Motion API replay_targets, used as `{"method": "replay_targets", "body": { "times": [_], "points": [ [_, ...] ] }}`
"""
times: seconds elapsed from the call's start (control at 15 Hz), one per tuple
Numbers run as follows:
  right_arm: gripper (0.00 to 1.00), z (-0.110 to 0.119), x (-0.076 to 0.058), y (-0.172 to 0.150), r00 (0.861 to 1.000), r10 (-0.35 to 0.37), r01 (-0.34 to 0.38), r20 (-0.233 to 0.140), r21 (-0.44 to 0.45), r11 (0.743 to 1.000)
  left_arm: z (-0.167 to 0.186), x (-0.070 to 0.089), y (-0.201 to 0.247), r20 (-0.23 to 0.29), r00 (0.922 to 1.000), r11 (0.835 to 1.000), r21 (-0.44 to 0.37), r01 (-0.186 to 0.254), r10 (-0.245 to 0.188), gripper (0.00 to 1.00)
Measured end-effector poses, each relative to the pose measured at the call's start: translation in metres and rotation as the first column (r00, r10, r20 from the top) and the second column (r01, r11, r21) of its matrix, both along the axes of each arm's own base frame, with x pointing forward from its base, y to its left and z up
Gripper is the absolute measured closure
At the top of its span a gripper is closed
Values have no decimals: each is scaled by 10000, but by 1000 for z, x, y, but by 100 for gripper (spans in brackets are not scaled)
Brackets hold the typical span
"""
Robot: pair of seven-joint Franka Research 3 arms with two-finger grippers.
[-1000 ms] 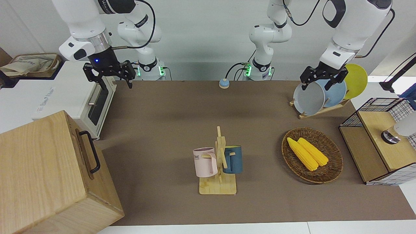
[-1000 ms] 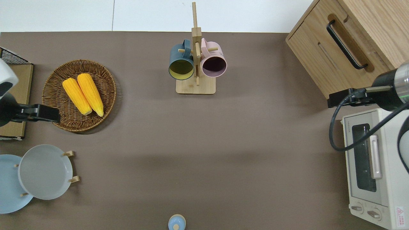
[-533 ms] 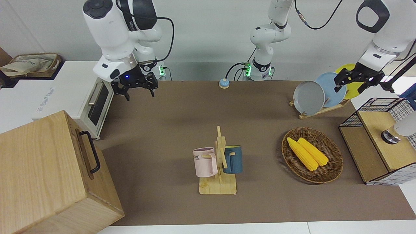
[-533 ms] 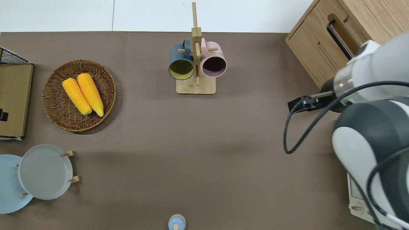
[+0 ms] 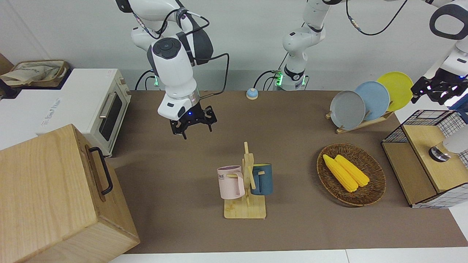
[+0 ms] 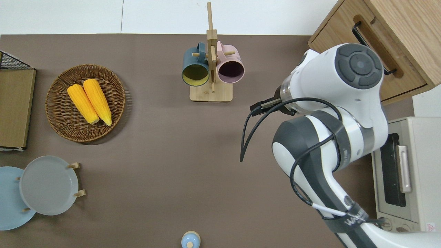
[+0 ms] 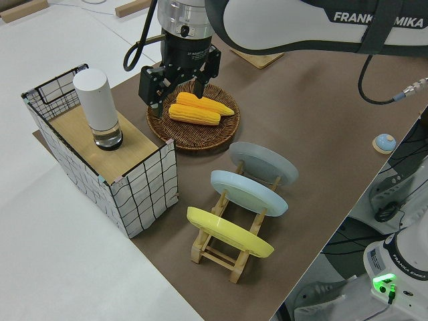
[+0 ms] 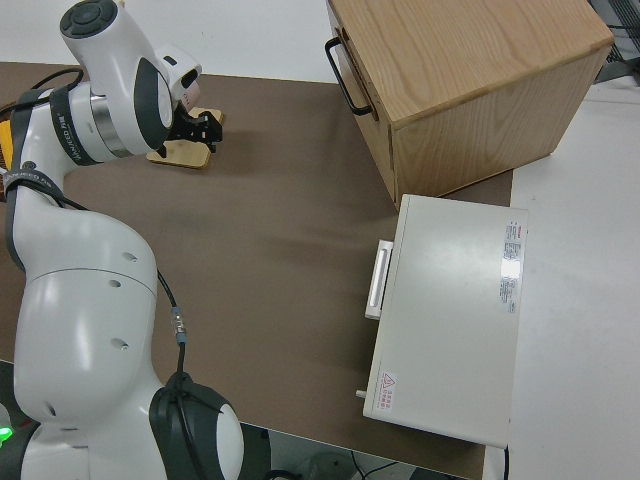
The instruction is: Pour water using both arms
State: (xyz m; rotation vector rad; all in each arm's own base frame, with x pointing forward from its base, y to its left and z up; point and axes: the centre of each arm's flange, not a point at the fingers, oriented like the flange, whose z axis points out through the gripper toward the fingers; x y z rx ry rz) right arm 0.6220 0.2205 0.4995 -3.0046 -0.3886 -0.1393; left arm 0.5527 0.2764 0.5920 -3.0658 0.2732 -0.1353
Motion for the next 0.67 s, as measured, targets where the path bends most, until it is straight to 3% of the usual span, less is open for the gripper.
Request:
{"method": "replay_targets", "body": {
  "times": [0.13,0.33,0.53,0.67],
  "points": [
    [0,-8,8,5,9993,0,-6,385,171,9999,-2,-3,22,316,9995,9998,192,-96,90,0],
    [0,-17,22,18,9899,144,-190,1413,314,9993,-8,-2,48,1035,9943,9991,312,-300,266,0],
    [1,-43,39,33,9667,580,-620,2491,83,9980,-29,4,78,2095,9753,9975,-213,-673,703,0],
    [2,-54,50,35,9544,622,-692,2920,135,9975,-43,10,90,2867,9517,9924,-845,-894,1101,0]
  ]
}}
